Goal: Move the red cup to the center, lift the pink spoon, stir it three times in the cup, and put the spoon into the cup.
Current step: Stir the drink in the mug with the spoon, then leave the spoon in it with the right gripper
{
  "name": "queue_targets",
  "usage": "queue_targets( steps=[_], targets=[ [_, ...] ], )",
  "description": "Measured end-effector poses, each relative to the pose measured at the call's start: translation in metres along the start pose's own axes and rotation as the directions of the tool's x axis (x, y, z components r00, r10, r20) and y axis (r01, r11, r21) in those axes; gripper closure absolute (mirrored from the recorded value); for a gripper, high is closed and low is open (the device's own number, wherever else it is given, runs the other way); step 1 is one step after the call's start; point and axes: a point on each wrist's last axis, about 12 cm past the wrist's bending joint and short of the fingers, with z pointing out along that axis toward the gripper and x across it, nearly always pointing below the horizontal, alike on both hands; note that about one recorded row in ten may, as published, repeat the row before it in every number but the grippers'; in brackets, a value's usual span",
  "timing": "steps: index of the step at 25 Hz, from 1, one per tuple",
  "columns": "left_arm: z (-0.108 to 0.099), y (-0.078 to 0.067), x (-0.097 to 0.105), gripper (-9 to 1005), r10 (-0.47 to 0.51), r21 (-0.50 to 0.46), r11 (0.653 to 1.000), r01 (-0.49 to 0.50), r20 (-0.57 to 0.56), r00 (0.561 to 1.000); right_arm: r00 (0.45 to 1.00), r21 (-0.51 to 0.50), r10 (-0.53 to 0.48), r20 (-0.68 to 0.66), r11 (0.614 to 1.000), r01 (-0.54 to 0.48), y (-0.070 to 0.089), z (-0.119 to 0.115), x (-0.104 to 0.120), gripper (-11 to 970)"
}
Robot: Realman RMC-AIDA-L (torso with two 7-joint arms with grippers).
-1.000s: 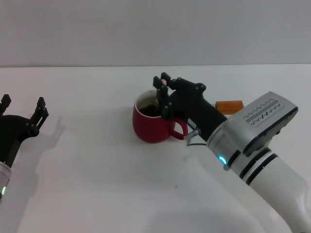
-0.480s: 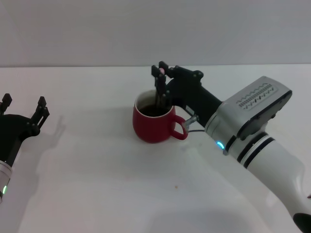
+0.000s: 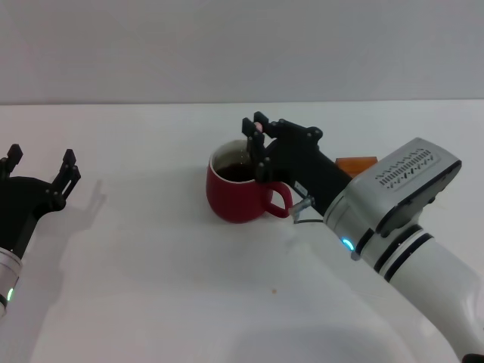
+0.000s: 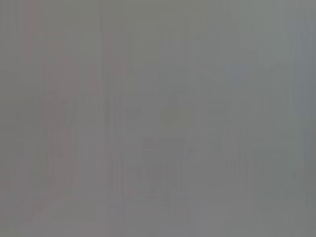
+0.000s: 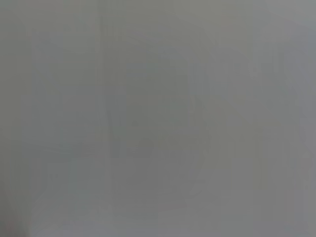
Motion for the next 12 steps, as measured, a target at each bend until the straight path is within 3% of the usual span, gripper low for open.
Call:
queue_targets(
  steps=[12],
  targets=[
    [-0.0009, -0.0001, 0.0006, 152, -0.005, 0.000, 1.000, 0.005, -0.002, 1.000, 1.000, -0.038, -0.009, 0.022, 0.999, 0.010, 0.0063, 0.0093, -0.0083, 768]
  ],
)
